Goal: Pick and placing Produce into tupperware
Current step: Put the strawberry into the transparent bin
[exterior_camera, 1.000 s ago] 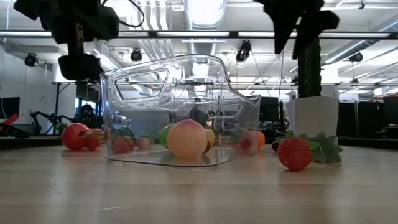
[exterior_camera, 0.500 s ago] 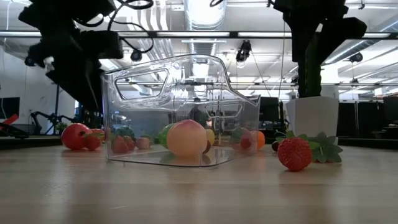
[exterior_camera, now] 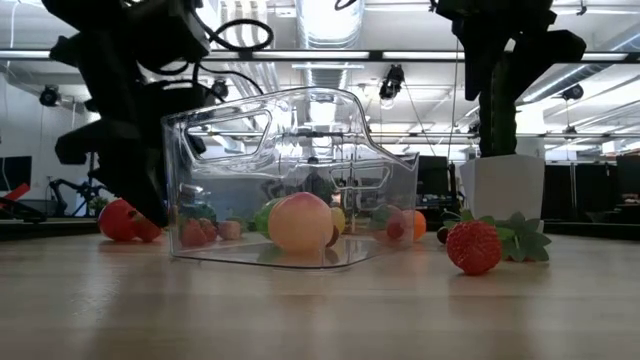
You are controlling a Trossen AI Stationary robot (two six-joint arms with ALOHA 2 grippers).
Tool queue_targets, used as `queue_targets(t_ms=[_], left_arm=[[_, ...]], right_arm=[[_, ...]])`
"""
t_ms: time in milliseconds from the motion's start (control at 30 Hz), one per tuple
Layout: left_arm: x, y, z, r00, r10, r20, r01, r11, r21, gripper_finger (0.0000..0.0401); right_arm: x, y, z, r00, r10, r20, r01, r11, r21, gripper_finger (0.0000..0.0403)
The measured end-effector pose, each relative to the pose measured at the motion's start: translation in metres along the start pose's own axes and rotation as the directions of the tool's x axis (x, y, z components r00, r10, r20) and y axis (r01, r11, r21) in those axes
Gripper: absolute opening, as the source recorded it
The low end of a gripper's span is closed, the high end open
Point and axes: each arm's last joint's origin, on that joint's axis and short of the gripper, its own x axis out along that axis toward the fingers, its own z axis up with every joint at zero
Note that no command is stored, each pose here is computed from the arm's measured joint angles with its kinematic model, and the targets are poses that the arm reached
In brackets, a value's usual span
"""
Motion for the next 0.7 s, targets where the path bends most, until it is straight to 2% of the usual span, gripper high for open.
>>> queue_targets(t_ms=[133,300,467,700], left_arm=[[0.009,0.005,0.001,1.0,0.008,-0.028,-0.008,1.0,-0.02,0.0276],[0.018,0.012,-0.001,0.995,-0.066,-0.071,0.062,0.996,-0.059,0.0276],[0.02,0.016,-0.001,0.995,-0.065,-0.075,0.059,0.995,-0.076,0.0273],[0.018,0.019,0.002,0.997,-0.064,-0.04,0.06,0.994,-0.086,0.0225]], right_arm=[[0.0,0.0,0.0,1.0,0.0,0.0,0.0,1.0,0.007,0.0246],[0.0,0.0,0.0,1.0,0.0,0.0,0.0,1.0,0.015,0.0245],[0.0,0.0,0.0,1.0,-0.001,0.0,0.001,1.0,0.018,0.0246],[0.001,0.0,0.0,1.0,-0.003,-0.001,0.003,1.0,0.019,0.0243]])
